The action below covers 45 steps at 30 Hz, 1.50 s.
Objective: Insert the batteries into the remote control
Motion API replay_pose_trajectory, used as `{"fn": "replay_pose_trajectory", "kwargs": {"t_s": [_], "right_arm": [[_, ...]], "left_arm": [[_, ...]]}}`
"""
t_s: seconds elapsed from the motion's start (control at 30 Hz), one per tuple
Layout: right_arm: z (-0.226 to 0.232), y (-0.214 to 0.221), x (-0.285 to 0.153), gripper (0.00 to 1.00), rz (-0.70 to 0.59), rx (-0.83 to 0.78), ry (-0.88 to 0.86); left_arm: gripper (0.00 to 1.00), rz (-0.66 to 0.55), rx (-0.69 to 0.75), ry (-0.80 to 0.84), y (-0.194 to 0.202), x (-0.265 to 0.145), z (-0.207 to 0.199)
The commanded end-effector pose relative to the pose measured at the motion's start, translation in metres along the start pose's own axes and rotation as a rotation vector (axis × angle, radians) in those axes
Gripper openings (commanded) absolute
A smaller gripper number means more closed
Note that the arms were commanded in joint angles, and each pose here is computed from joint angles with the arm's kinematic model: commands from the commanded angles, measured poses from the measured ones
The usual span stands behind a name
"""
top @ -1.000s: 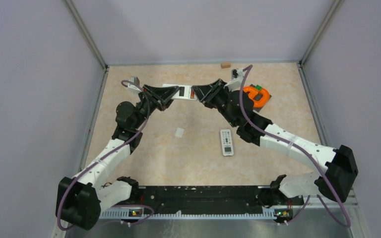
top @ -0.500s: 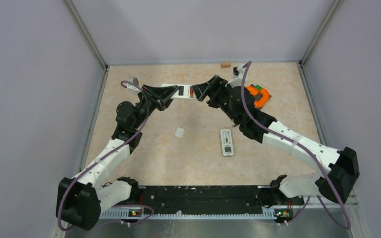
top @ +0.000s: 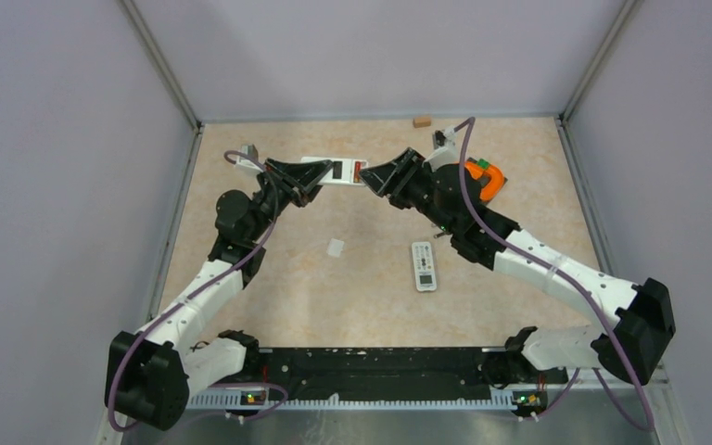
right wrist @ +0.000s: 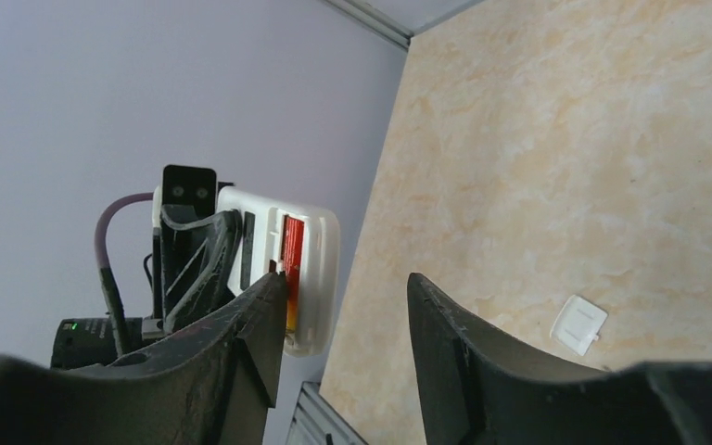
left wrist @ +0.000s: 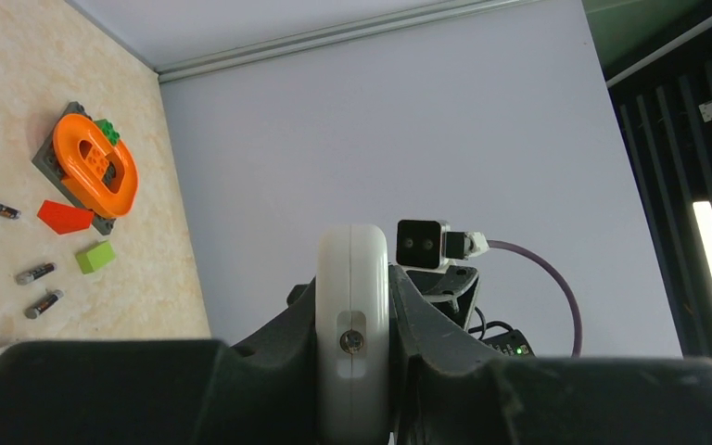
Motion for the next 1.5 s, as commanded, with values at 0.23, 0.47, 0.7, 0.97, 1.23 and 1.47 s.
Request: {"fn": "replay_pose_trajectory", "kwargs": {"t_s": [0.23, 0.47, 0.7, 0.97, 1.23, 1.47], "right_arm": [[0.0, -0.004, 0.005, 0.36, 0.002, 0.016, 0.013], [-0.012, -0.015, -0.02, 0.67, -0.033, -0.034, 0.012], [-0.095, -0.023, -0.053, 0.66, -0.066, -0.212, 0.412], [-0.192, -0.019, -0.042, 0.53, 0.1, -0.206, 0.734], [-0.229, -0.04, 0.036, 0.56, 0.197, -0.527, 0.789], [-0.258, -0.053, 0.067, 0.59, 0.325, -0.688, 0.867]], "left_arm": [[0.0, 0.035, 0.085, 0.114, 0.003, -0.005, -0.022], [0.0, 0.078, 0.26, -0.009, 0.008, -0.009, 0.015], [0.0, 0.266, 0.398, -0.086, 0.027, -0.024, 0.057], [0.0, 0.413, 0.482, -0.002, 0.038, -0.033, 0.054], [0.0, 0.419, 0.492, 0.017, 0.039, -0.036, 0.052], [0.0, 0.436, 0.49, 0.035, 0.04, -0.035, 0.048]]}}
Point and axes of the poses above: each gripper's point midway between its finger pads, its own x axis out along the fingers, its own z axis along the line the jaws close on, y = z × x, the point moved 7 cm from there along -x, back along the fingers, and after that the axes turned 3 degrees about x, right-handed, at the moved point
